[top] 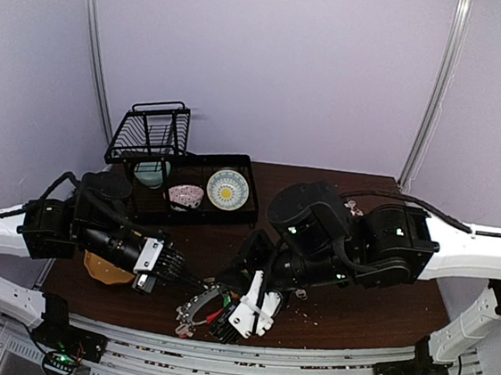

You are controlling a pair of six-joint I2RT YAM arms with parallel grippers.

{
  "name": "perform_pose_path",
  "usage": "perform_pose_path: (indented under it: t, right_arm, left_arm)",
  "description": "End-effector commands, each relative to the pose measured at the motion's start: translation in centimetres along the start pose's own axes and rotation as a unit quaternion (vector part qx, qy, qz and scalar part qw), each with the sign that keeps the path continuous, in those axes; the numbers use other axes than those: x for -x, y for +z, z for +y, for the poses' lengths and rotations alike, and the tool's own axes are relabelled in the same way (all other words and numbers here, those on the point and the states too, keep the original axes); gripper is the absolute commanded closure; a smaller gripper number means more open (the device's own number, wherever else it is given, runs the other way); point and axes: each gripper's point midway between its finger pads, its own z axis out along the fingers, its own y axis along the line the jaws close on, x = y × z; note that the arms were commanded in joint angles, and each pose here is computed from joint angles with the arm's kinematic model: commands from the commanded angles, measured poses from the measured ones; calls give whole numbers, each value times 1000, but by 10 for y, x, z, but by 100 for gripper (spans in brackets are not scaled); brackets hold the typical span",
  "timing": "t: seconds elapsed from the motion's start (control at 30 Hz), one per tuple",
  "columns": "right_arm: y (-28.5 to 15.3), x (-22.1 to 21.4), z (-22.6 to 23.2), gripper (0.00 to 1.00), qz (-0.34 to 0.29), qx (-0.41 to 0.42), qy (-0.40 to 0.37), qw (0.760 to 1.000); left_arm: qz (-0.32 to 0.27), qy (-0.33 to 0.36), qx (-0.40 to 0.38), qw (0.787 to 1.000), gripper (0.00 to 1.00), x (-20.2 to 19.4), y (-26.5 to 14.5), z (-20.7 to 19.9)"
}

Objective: Put the keys on the keyring

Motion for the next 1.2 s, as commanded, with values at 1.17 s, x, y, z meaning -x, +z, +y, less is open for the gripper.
perform_pose_path:
  t: [1.17]
  right_arm:
    - [-91, -78, -83, 100, 18, -201, 567, 799]
  left_arm:
    - [7, 114, 344, 932, 100, 8, -61, 86]
